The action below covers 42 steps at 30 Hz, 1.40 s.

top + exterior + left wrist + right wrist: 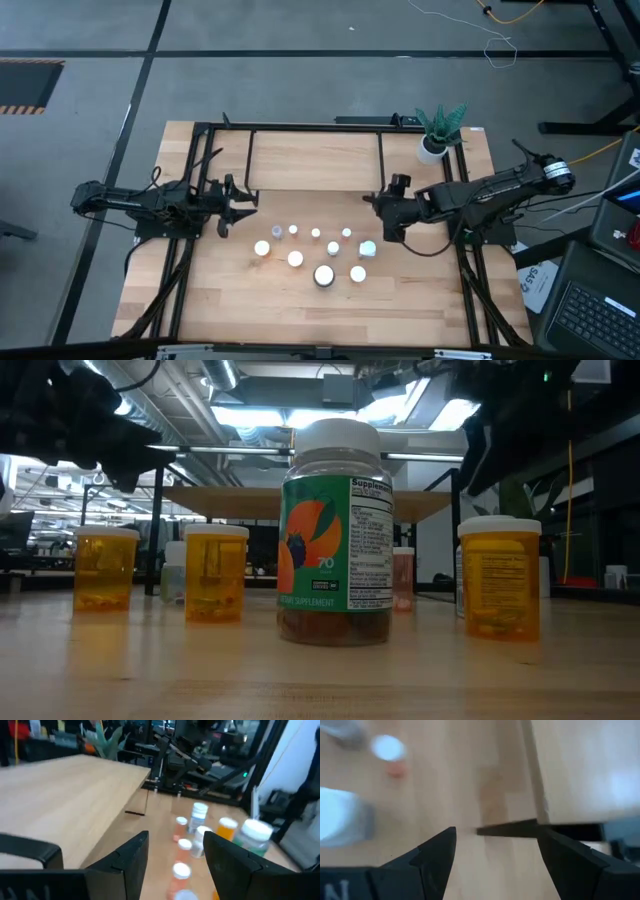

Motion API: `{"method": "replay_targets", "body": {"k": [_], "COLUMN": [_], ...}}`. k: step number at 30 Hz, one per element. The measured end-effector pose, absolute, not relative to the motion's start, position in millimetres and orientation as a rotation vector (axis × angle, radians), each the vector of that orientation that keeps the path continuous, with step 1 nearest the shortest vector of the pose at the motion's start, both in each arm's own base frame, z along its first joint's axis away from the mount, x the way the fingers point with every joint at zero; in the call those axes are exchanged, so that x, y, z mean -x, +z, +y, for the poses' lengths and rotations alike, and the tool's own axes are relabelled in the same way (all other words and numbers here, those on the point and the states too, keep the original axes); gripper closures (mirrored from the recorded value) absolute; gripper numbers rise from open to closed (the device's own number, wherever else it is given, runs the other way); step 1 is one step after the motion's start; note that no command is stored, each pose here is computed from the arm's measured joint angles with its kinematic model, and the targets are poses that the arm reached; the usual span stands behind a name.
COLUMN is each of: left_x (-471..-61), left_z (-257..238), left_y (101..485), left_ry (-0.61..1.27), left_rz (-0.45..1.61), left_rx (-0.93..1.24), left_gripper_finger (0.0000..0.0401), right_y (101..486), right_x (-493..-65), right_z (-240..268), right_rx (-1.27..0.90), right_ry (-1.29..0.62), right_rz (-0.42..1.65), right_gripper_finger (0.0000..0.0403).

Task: Pick and place medicine bottles onto shelf by color
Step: Adjust the shelf, then put the large white pill bottle on the shelf

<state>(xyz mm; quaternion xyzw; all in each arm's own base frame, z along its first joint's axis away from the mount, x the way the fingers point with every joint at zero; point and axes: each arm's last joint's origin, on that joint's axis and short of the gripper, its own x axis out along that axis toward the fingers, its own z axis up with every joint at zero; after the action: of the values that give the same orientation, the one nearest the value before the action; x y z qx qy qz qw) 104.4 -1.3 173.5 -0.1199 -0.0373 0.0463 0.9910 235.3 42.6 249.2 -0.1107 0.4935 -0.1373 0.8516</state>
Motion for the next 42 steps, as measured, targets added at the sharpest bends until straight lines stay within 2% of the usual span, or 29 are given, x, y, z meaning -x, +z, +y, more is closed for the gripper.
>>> {"method": "replay_targets", "body": {"k": [5,13,16,23,27,31,38,42], "left_x": [-103,-103,-108,-142,-158,-169,-173,-173], "left_z": [-2,-2,-5,-16,-23,-30,-34,-34], "left_y": [184,216,232,250,250,245,240,240], "left_ry": [0.064,0.066,0.05,0.094,0.088,0.064,0.056,0.057], "left_rz": [-0.177,-0.242,-0.167,0.163,0.305,0.376,0.406,0.405], "left_rx": [0.242,0.092,0.087,0.032,-0.006,-0.028,-0.042,-0.041], "left_gripper_finger": [0.0216,0.0216,0.0216,0.0216,0.0216,0.0216,0.0217,0.0217], "right_y": [280,318,318,317,309,284,243,226], "right_x": [-241,-242,-239,-235,-238,-244,-258,-265], "right_z": [56,79,85,97,103,108,115,115], "right_rx": [0.188,0.117,0.106,0.007,0.022,0.077,0.116,0.178], "right_ry": [-0.115,0.091,0.106,0.09,0.102,0.119,0.122,0.044], "right_rz": [0.991,0.906,0.913,0.925,0.947,1.003,1.064,1.103], "right_gripper_finger": [0.0121,0.0121,0.0121,0.0121,0.0121,0.0121,0.0121,0.0121]}}
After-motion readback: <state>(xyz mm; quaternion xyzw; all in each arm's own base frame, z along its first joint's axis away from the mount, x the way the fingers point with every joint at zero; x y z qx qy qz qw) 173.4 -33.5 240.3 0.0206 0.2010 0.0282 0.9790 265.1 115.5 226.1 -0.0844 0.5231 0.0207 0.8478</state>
